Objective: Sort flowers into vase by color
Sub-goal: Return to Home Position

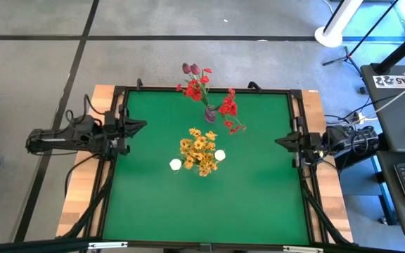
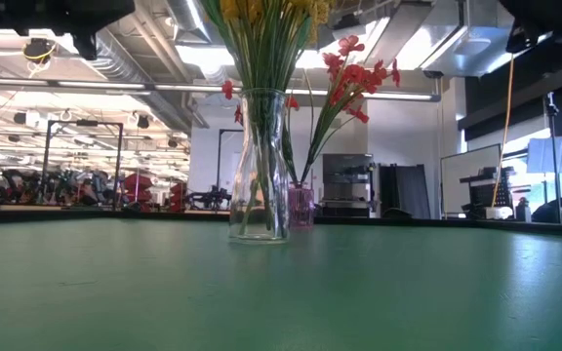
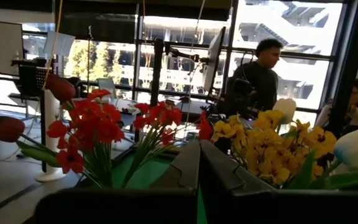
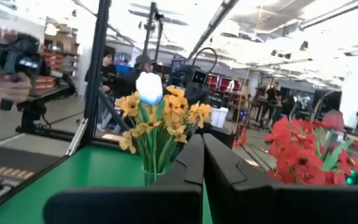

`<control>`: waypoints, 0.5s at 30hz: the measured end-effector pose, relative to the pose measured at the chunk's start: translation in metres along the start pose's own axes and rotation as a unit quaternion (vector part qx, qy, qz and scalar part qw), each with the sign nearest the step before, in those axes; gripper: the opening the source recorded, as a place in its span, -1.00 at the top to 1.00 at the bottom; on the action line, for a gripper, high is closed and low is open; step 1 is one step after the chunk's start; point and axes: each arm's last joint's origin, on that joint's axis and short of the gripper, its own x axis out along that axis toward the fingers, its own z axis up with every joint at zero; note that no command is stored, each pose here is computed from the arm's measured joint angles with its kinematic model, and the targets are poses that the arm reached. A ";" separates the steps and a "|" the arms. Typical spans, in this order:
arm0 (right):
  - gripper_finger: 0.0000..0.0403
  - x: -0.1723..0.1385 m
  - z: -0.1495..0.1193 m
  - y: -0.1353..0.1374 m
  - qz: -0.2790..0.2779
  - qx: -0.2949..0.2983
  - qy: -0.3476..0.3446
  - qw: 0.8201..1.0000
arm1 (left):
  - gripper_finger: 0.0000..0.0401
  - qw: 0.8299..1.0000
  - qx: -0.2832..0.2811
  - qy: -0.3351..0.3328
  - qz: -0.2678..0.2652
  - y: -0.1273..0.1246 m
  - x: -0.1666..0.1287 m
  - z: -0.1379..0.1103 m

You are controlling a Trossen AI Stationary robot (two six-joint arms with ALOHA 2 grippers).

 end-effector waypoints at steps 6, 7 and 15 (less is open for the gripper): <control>1.00 0.001 -0.005 -0.002 -0.052 0.045 0.017 0.997 | 1.00 1.000 -0.013 -0.003 0.000 0.002 0.000 0.001; 1.00 0.001 -0.004 -0.002 -0.053 0.045 0.017 0.997 | 1.00 1.000 -0.013 -0.001 0.001 0.002 0.001 0.000; 1.00 0.000 -0.011 -0.005 -0.120 0.044 0.058 0.990 | 1.00 1.000 -0.008 0.017 0.011 0.002 0.006 -0.003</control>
